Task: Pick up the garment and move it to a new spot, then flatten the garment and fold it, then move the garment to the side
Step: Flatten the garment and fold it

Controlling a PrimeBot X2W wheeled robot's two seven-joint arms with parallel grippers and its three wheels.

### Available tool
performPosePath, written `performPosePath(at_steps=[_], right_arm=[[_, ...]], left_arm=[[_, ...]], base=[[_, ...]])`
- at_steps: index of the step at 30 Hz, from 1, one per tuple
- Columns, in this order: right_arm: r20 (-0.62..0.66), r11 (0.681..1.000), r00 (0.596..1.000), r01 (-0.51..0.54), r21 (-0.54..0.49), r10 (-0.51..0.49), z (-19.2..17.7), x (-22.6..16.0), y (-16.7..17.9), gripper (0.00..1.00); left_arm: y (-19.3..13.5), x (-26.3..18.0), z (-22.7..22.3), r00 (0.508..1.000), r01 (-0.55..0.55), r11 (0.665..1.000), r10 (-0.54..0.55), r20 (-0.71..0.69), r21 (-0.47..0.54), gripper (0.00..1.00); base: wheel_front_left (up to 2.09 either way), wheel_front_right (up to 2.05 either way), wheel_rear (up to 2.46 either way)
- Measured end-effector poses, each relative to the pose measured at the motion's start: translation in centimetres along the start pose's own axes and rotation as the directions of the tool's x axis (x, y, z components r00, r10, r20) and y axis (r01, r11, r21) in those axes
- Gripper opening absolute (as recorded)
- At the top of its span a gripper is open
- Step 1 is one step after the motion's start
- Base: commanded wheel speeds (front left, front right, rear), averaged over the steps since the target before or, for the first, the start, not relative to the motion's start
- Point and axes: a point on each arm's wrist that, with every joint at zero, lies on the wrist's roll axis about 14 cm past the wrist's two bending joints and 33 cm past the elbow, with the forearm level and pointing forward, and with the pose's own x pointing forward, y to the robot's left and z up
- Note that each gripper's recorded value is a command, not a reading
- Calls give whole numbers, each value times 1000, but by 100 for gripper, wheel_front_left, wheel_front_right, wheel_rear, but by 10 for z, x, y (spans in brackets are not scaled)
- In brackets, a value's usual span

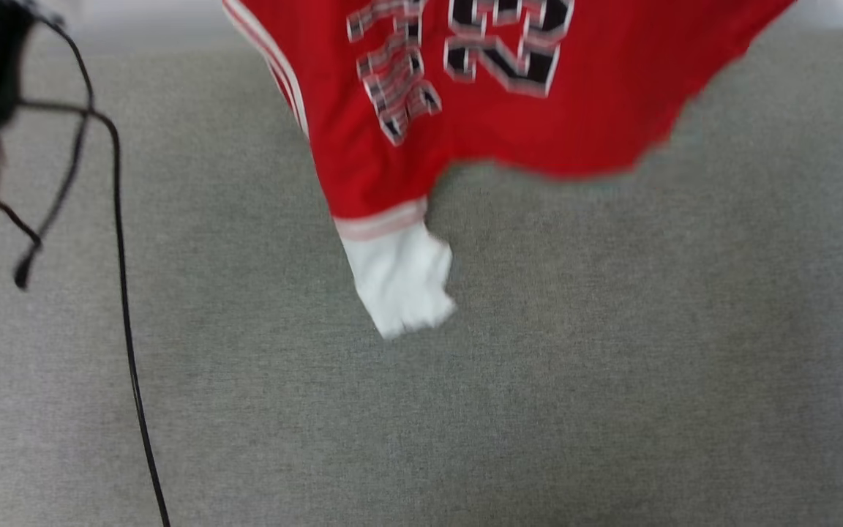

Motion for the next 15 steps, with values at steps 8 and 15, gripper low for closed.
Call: performPosePath(at_steps=[8,15], right_arm=[[123,1000,992,23,-17,-21,28,41,-4,0],[70,1000,997,10,-1,-10,-14,76,3,0]], left_arm=[[31,48,0,997,-63,998,62,55,20,0],[51,65,-58,995,-97,995,97,-28,8,0]], base=[[0,0,0],[0,0,0]])
